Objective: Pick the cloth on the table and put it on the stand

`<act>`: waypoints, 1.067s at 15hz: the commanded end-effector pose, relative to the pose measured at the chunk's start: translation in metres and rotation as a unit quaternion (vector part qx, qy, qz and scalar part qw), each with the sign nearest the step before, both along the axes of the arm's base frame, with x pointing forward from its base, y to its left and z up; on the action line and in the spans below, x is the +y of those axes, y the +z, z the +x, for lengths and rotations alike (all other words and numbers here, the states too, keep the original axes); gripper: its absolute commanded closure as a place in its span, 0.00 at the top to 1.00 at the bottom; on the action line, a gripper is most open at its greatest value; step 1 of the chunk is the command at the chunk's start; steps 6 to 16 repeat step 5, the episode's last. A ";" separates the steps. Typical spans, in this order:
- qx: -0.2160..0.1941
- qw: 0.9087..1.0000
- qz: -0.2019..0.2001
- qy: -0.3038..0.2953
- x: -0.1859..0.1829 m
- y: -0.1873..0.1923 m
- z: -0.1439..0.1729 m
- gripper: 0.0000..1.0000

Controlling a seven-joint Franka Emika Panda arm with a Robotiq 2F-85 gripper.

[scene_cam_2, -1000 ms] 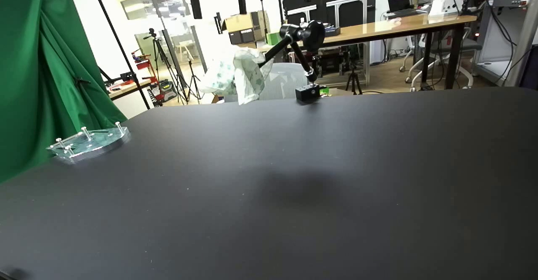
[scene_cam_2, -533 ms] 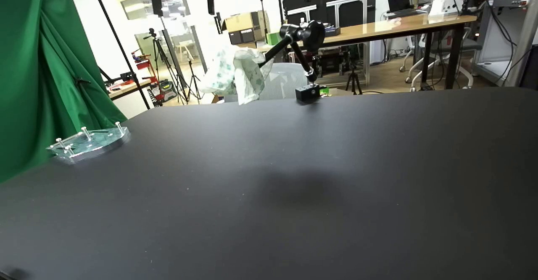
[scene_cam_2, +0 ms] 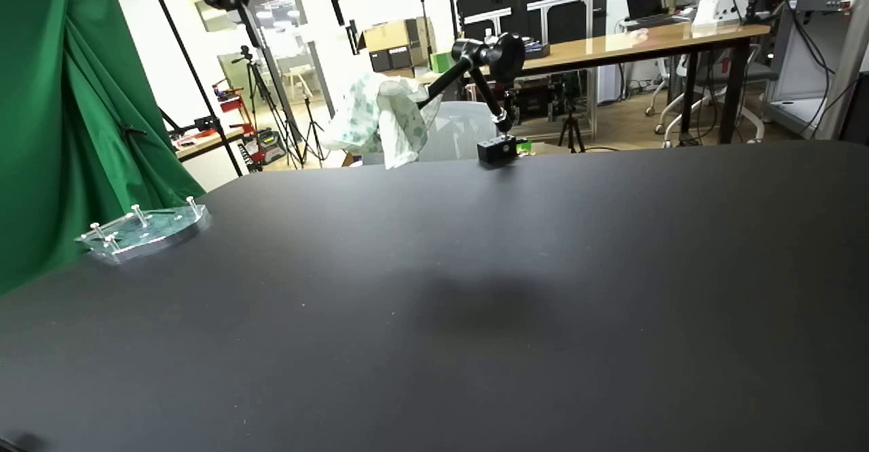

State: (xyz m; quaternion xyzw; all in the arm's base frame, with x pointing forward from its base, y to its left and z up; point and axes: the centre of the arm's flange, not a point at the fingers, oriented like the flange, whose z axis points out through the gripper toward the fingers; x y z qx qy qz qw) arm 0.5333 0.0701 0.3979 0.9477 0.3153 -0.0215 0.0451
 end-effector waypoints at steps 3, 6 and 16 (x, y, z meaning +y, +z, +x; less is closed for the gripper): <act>-0.004 1.000 -0.014 -0.003 -0.005 0.001 -0.027 1.00; 0.010 1.000 -0.015 -0.013 -0.007 -0.002 -0.030 1.00; 0.010 1.000 -0.015 -0.013 -0.007 -0.002 -0.030 1.00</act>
